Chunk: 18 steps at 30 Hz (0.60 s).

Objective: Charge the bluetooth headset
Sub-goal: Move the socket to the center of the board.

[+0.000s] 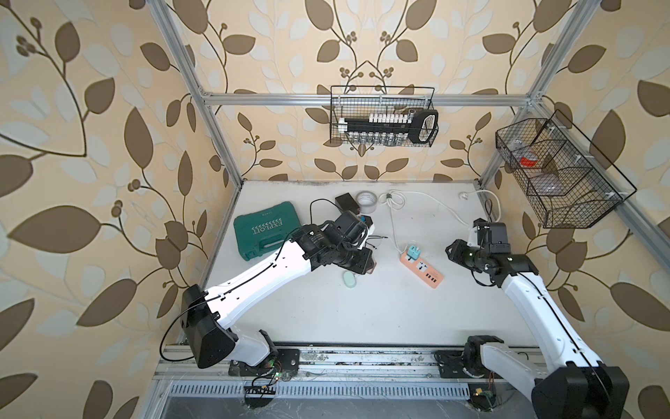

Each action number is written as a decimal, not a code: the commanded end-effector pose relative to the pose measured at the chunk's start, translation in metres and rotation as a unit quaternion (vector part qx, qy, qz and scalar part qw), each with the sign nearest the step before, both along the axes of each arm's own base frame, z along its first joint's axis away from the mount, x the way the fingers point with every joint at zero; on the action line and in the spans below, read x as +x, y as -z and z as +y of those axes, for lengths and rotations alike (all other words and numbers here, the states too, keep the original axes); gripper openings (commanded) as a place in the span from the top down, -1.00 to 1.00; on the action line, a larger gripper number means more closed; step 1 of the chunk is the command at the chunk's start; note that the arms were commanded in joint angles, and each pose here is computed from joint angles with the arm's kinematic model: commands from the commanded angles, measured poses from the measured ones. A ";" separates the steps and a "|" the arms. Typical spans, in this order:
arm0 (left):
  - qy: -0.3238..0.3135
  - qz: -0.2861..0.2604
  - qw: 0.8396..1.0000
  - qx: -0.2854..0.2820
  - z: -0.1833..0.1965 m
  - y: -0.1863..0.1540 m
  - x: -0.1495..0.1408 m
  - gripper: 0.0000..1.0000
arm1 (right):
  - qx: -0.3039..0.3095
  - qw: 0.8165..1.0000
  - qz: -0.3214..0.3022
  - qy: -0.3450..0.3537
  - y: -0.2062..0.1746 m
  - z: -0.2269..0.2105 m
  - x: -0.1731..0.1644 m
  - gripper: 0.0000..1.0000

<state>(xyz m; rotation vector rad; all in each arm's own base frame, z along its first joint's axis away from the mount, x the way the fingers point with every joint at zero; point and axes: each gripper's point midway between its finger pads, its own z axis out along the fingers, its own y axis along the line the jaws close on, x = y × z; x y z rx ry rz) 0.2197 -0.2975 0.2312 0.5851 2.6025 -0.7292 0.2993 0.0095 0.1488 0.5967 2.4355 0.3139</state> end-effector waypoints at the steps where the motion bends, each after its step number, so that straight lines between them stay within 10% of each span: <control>1: 0.002 -0.024 1.000 -0.017 -0.002 -0.014 0.000 0.97 | 0.006 1.000 -0.012 0.014 0.009 -0.003 0.019 0.22; 18: 0.006 -0.020 0.999 -0.027 -0.014 -0.006 0.005 0.96 | 0.033 0.994 0.096 0.026 0.113 -0.008 0.019 0.27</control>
